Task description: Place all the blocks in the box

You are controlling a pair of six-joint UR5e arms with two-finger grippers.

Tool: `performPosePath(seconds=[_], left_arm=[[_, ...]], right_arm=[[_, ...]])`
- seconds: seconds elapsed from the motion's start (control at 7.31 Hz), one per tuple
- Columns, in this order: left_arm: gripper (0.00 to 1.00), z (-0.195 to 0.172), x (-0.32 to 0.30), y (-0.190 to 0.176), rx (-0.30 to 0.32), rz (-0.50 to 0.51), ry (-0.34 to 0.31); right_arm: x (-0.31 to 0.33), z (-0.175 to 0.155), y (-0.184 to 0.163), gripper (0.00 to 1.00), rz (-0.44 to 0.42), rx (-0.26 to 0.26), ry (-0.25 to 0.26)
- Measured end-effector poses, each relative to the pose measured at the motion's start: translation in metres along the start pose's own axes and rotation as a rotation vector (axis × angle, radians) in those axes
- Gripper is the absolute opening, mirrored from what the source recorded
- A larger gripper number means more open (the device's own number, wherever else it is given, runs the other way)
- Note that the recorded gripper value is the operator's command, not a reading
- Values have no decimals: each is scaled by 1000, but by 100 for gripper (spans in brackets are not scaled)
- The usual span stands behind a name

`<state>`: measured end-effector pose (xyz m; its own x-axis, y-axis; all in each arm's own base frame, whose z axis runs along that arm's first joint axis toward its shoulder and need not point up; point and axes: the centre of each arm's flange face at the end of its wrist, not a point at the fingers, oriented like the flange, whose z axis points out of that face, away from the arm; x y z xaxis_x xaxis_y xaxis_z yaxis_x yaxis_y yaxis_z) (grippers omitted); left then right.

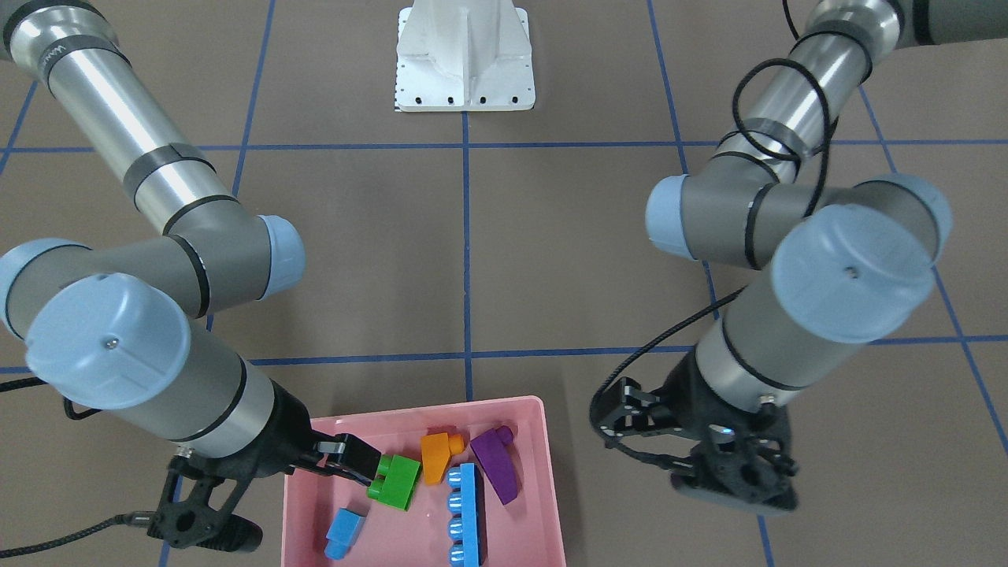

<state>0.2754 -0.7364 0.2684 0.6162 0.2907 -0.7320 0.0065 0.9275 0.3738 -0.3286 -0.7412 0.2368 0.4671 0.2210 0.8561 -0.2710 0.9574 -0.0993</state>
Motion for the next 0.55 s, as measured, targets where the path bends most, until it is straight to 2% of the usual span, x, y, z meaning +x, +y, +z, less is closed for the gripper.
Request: performPosePath(seconds=[0.27,0.55], left_arm=[[100,-15,-108,80,-9,33,-51],[100,-27,-206,176,-60,114,-95]], right_arm=[[129,-57,-9,100,-10,-2,-17],[293,-101,-6,100,-108,-3,4]])
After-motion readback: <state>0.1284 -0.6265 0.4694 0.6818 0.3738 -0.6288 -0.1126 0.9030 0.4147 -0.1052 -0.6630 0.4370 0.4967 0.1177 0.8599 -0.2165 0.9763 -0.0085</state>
